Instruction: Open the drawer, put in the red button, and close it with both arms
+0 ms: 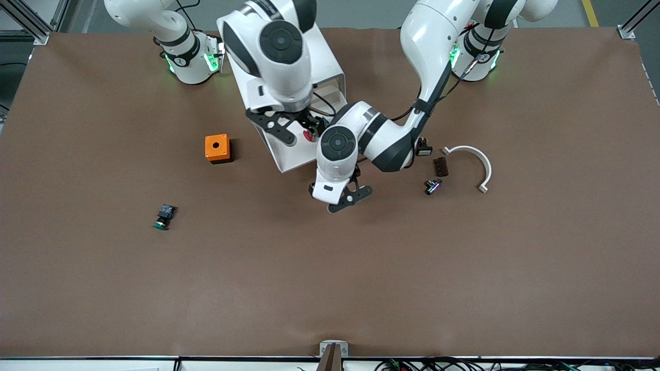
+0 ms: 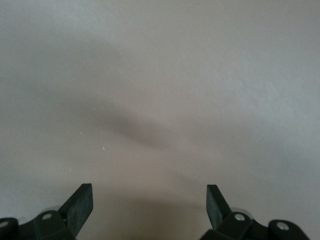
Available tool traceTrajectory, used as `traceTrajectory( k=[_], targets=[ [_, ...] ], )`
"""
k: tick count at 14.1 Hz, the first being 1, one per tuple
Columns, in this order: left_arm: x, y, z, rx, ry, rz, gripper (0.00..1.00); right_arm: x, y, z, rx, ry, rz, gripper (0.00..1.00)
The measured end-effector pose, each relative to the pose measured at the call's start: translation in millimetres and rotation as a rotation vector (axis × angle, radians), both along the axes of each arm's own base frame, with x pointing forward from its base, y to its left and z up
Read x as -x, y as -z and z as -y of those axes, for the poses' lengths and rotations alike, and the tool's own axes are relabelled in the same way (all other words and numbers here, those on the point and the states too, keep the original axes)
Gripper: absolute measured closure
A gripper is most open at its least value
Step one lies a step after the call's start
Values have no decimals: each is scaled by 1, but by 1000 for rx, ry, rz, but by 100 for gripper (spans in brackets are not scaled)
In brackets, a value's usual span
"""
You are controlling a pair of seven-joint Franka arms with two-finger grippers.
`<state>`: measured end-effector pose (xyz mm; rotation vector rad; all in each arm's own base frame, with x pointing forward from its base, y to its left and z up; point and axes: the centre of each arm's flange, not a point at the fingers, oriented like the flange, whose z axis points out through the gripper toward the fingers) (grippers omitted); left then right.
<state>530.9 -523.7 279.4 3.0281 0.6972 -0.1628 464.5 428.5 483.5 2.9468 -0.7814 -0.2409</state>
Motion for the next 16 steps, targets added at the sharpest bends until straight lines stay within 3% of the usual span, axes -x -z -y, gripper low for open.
traceTrajectory(
  k=[4,10,16],
  targets=[
    [20,-16,14,17,30,-38,0,-41,-39,60,-33,-161,-36,0],
    [53,-15,26,54,31,-139,0,-111,-73,226,-99,-345,-20,0],
    [79,-6,42,126,-23,-265,0,-138,-74,385,-153,-472,-48,0]
  ],
)
